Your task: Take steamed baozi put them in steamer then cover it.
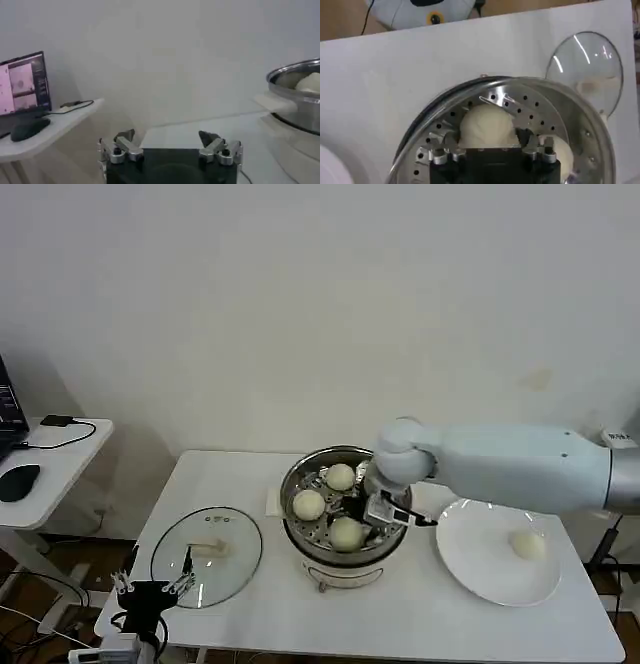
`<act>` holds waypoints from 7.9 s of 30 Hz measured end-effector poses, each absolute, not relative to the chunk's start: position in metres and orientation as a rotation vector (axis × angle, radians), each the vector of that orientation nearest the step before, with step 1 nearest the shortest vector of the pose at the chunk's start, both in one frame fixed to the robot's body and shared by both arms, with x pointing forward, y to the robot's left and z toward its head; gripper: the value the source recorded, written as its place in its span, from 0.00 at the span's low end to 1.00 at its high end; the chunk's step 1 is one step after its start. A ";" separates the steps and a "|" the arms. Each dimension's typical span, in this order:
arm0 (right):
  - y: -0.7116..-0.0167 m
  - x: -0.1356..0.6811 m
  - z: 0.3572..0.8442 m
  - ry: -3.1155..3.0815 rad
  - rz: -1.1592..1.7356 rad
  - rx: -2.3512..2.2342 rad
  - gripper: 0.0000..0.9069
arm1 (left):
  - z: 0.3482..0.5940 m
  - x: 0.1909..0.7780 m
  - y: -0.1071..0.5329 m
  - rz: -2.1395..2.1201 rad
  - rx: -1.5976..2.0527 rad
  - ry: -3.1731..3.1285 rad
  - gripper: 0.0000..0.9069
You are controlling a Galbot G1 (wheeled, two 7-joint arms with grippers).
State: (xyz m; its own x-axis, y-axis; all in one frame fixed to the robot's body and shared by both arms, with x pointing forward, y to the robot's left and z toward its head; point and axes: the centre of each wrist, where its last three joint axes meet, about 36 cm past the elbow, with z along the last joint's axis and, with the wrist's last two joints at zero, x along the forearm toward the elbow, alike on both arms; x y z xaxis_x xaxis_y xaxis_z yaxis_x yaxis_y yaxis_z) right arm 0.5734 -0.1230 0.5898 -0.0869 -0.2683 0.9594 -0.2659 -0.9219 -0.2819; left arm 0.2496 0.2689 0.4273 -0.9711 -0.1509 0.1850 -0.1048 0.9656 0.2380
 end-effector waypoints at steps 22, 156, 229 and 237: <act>-0.237 0.600 0.656 1.284 -2.471 -1.922 1.00 | 0.433 0.258 0.269 -0.345 0.144 -2.936 1.00; -0.175 0.594 0.643 2.651 -2.088 -1.881 0.70 | 0.426 0.269 0.259 -0.333 0.114 -2.952 1.00; -0.269 0.507 0.618 2.814 -1.359 -0.988 1.00 | 0.417 0.274 0.267 -0.332 0.122 -2.950 1.00; -0.273 0.490 0.572 2.774 -0.904 -0.866 1.00 | 0.408 0.276 0.276 -0.445 0.140 -2.967 1.00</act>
